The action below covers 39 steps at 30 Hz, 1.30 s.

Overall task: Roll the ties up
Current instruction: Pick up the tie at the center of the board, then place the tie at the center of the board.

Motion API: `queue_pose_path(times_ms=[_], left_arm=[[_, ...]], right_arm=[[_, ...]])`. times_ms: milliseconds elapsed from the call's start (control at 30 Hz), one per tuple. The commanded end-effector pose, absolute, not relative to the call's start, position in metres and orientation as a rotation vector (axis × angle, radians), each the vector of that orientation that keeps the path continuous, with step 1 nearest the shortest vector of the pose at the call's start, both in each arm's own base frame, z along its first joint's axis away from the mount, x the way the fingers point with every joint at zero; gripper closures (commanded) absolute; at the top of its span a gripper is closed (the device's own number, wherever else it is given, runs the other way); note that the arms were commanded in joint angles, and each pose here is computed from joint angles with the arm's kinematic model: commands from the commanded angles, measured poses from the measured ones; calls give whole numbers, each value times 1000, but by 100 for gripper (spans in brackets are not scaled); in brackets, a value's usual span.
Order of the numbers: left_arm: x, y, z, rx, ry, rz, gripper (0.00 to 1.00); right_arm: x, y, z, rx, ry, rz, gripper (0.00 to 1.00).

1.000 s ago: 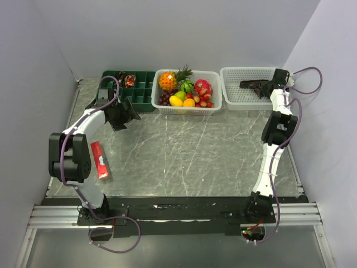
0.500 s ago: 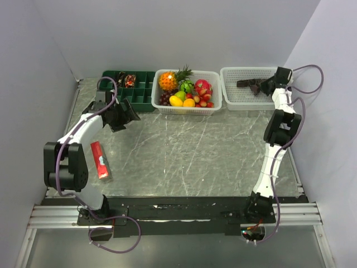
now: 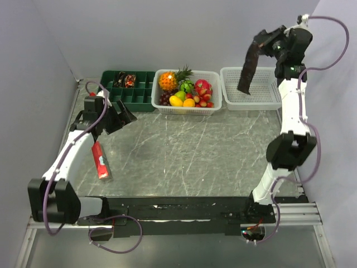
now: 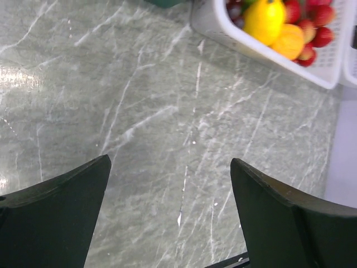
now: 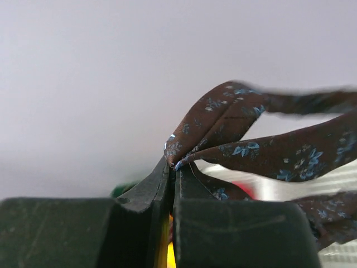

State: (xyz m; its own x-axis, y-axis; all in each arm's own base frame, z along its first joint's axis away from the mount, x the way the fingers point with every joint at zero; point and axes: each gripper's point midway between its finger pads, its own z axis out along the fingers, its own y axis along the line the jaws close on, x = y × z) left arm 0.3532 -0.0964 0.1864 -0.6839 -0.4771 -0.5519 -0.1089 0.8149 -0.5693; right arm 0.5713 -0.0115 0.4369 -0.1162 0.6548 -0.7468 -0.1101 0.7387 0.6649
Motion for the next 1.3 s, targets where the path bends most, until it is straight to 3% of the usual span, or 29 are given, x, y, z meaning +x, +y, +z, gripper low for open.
queue_pose_path(times_ms=[0,233,433,533,567,633,667,733,767,867,1033,1267], left_arm=[[334,-97,214,-398,2187,-677,5],[298,-90,243,-394,2075,-674,5],[281,-87,256,-398,1986,-691,4],[280,-92,257,-388,1977,-729,4],[280,-96,255,-379,1985,-753,4],[280,-99,251,-373,1998,-769,4],[281,-100,249,-366,2004,-776,4],[281,-101,242,-369,2019,-781,4],[282,-104,242,-355,2011,-793,4],[278,-117,233,-311,2010,-861,1],[260,-152,202,-238,2080,-904,4],[211,-216,149,-156,2235,-1019,4]], right_arm=[[507,64,486,190,1544,782,100],[383,165,556,-116,1467,984,100],[310,187,567,-200,1405,1177,100],[304,191,513,-153,1486,1238,100],[314,195,453,-112,1603,1268,100],[309,196,405,-115,1665,1265,100],[309,196,333,-72,1797,1257,100],[306,192,272,-20,1864,1227,100],[294,188,211,43,1978,1211,100],[281,183,153,83,2048,1185,100],[268,168,106,161,2166,1075,100],[257,142,82,302,2193,911,100]])
